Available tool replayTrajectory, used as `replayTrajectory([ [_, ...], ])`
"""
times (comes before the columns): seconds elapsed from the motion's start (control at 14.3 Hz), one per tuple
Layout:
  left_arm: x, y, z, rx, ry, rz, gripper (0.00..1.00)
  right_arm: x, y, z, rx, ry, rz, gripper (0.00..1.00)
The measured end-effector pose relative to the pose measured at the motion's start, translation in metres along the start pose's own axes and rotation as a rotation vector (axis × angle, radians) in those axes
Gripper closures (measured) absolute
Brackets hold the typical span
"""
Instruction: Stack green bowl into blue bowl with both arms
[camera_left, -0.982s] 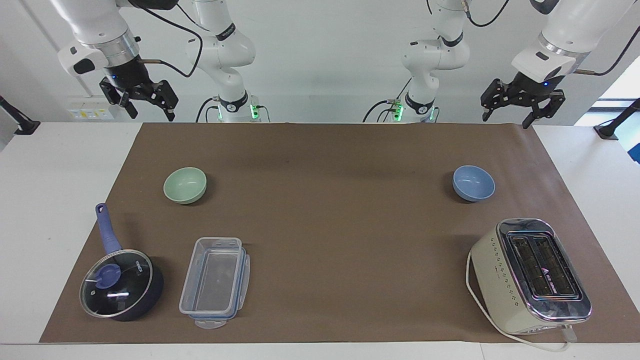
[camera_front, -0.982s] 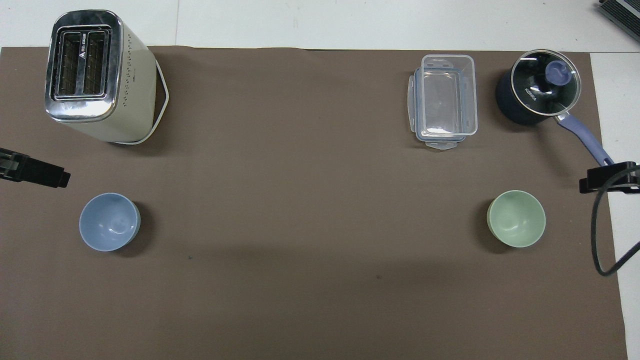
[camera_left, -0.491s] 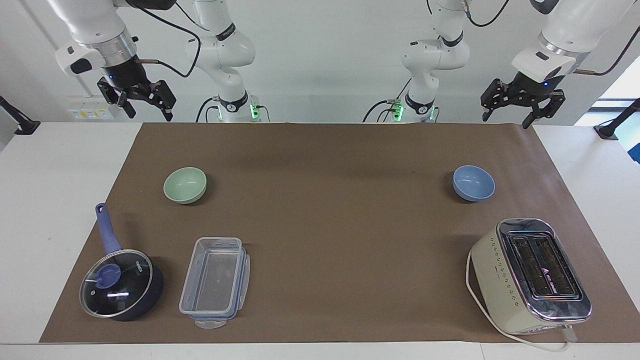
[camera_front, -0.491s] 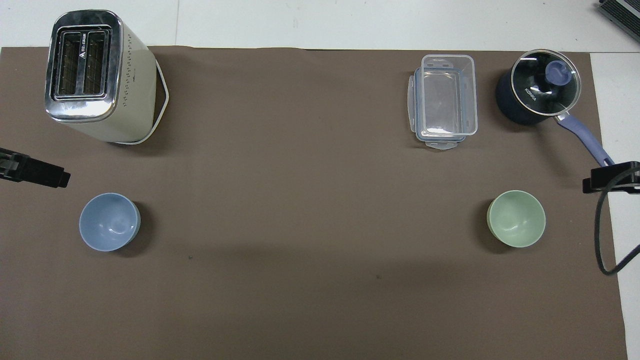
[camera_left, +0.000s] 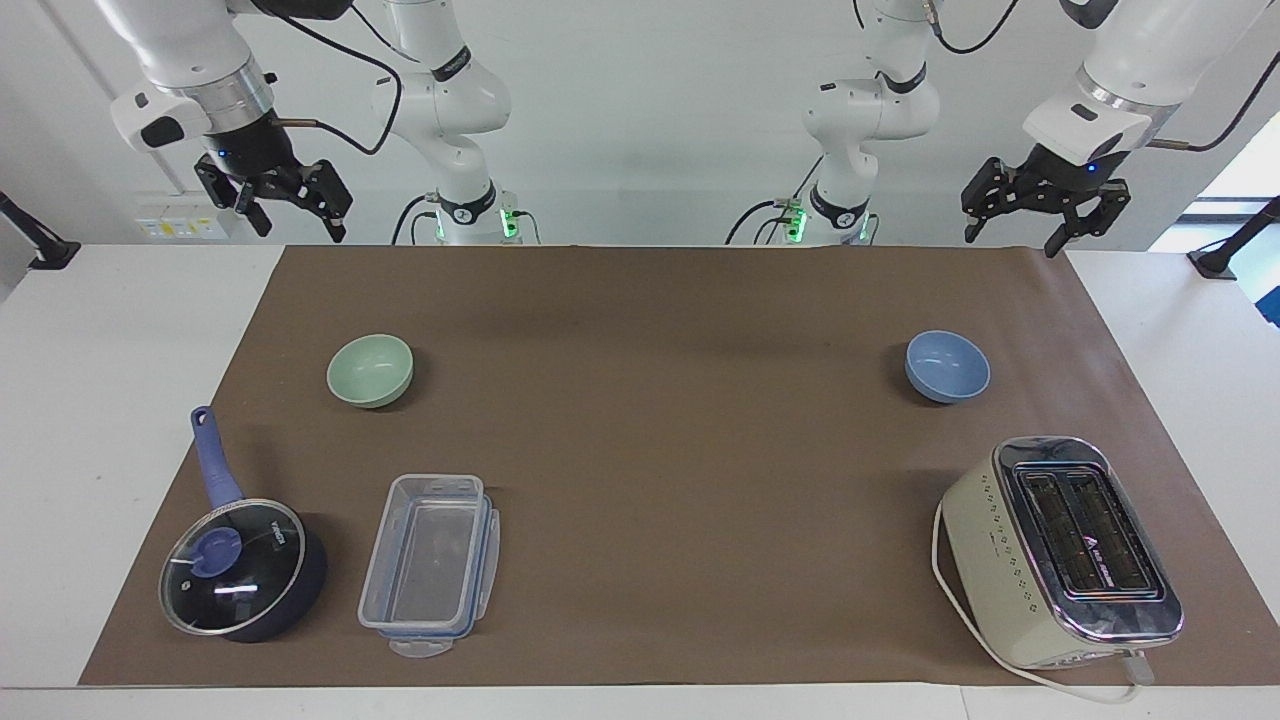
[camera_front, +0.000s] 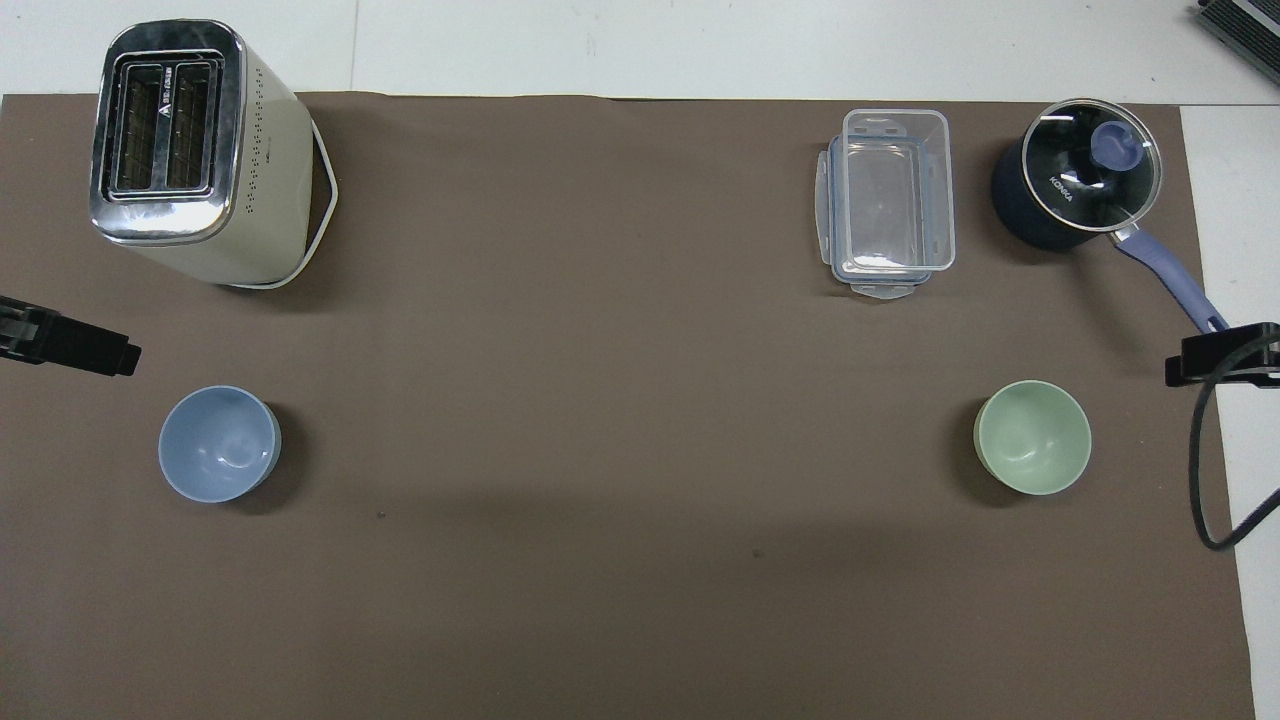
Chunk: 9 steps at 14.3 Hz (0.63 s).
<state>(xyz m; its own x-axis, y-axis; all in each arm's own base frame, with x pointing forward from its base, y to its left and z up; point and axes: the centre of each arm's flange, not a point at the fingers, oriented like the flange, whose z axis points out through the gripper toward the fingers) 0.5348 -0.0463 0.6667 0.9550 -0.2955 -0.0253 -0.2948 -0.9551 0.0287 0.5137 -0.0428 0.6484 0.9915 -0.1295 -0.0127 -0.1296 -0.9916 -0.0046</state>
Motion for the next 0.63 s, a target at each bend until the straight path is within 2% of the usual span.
replayTrajectory([
  [0.63,-0.0028,-0.0015,0.0039,-0.002,-0.011,-0.003,0.00,-0.0002,-0.0026,0.0000,0.000,0.000,-0.005,0.00],
])
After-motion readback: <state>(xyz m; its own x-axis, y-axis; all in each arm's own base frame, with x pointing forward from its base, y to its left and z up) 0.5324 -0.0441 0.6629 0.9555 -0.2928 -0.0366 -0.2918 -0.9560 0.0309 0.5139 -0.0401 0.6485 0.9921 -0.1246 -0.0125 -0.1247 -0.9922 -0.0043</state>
